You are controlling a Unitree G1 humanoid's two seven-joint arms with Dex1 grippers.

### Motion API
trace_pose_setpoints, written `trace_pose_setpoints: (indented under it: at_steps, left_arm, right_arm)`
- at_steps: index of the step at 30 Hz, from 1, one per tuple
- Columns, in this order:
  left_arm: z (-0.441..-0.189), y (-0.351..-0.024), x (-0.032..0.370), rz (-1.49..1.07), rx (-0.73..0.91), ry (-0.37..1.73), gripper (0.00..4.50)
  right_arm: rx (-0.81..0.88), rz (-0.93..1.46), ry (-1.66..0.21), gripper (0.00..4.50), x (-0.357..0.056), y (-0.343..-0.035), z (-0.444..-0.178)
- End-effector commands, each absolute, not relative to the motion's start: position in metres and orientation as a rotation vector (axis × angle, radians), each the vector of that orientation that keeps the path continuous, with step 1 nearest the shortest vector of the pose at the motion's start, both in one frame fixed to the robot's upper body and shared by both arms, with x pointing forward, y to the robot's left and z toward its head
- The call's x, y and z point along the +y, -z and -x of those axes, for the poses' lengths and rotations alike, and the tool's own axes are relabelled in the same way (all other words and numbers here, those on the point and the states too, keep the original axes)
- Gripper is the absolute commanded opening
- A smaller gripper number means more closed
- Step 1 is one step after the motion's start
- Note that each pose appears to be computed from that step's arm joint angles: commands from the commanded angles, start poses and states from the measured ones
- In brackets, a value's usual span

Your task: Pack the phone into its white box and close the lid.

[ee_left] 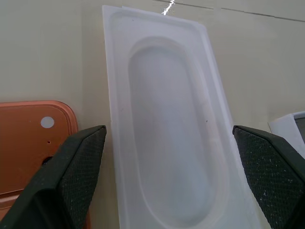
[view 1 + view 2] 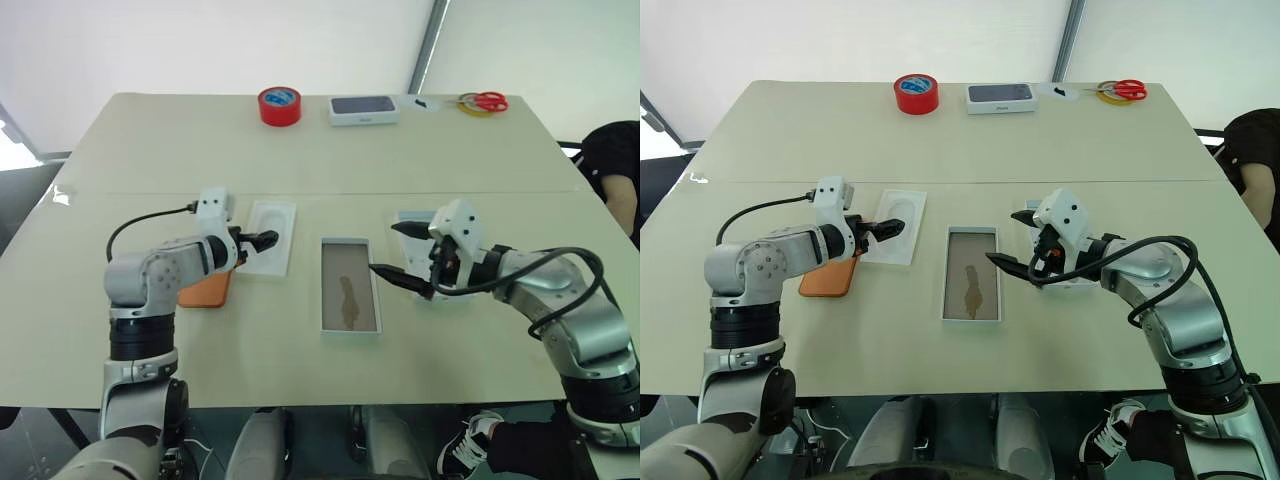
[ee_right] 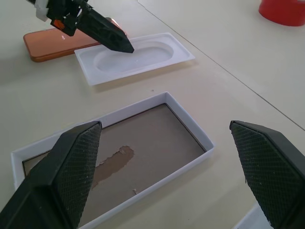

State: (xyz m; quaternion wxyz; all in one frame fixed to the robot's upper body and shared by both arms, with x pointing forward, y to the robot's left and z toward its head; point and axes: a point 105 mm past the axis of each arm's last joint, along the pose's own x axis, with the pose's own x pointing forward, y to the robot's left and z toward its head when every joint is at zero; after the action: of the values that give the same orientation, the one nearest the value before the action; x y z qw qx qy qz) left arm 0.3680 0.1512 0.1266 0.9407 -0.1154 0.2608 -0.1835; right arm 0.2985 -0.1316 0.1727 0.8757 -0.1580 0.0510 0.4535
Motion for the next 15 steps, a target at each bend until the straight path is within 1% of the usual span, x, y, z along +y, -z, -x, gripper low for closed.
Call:
trace_pose_setpoints:
  at_steps: [1, 11, 14, 15]
  left_arm:
    - [-0.372, -0.134, 0.151, 0.246, 0.532, 0.374, 4.47]
    - [-0.379, -0.129, 0.138, 0.29, 0.636, 0.414, 4.47]
    - [-0.381, -0.125, 0.141, 0.305, 0.662, 0.392, 3.66]
    - [-0.382, -0.123, 0.142, 0.312, 0.672, 0.38, 3.14]
  right_arm:
    - [0.054, 0.381, -0.999, 4.49, -0.123, -0.189, -0.288]
    - [0.159, 0.513, -1.174, 4.49, -0.108, -0.17, -0.267]
    - [0.19, 0.551, -1.202, 4.5, -0.106, -0.164, -0.264]
    - [0.199, 0.56, -1.208, 4.5, -0.105, -0.162, -0.263]
